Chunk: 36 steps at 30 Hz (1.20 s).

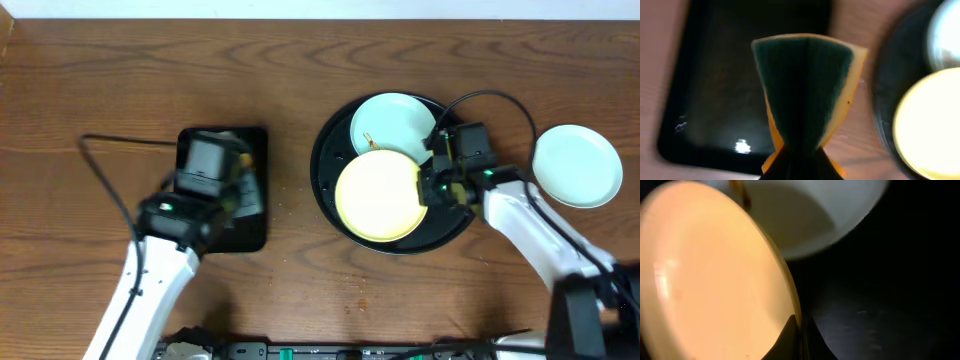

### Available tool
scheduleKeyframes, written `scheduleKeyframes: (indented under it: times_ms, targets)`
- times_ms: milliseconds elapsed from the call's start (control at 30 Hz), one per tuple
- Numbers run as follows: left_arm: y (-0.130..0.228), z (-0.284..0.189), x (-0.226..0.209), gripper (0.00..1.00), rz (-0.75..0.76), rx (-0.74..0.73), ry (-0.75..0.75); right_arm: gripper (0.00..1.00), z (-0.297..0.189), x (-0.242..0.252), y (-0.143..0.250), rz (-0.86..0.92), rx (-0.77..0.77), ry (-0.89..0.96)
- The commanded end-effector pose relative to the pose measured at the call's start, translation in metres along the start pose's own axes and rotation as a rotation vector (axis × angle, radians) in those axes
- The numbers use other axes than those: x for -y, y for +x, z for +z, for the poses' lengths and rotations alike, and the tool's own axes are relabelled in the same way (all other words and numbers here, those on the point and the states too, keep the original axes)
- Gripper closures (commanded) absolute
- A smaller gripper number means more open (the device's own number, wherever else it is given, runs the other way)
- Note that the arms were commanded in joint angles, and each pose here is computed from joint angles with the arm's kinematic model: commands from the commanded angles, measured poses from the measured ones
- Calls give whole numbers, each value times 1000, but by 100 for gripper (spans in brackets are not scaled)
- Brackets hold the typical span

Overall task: Clean dirty plates on tray and stack at the side
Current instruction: 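Return the sponge with the left gripper to the black tray, then carry the yellow plate with the right gripper onto the light-blue plate at right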

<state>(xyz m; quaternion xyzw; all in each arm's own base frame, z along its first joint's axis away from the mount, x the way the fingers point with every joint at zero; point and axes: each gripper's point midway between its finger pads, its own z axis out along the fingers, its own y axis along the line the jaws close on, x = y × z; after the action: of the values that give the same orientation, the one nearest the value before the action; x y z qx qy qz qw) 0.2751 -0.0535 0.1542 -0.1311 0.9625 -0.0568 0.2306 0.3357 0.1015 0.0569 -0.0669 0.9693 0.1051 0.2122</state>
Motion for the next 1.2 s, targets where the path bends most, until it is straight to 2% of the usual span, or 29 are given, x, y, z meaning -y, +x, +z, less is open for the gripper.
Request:
scheduleKeyframes:
  times_ms: [0, 167, 300, 500, 700, 867, 1067, 1167]
  targets:
    - [2, 11, -41, 92, -95, -35, -95, 99, -71, 13, -57, -34, 267, 141]
    - [7, 25, -69, 93, -173, -86, -158, 99, -137, 23, -75, -101, 457, 318]
    - [9, 36, -76, 92, -160, -130, -174, 99, -180, 27, -80, -135, 569, 455]
    - [13, 52, -78, 92, -152, -178, -190, 99, -212, 10, -77, -249, 632, 637]
    - [4, 65, -76, 92, -139, -158, -181, 99, -212, -29, -69, -412, 632, 830]
    - [-11, 74, -73, 92, -63, -113, -160, 99, -204, -54, -64, -518, 611, 1107]
    - [-11, 78, -74, 92, -60, -116, -165, 99, -156, -67, -59, -640, 518, 1177]
    - [-10, 77, -74, 92, -60, -121, -166, 99, -143, -71, -59, -659, 506, 1133]
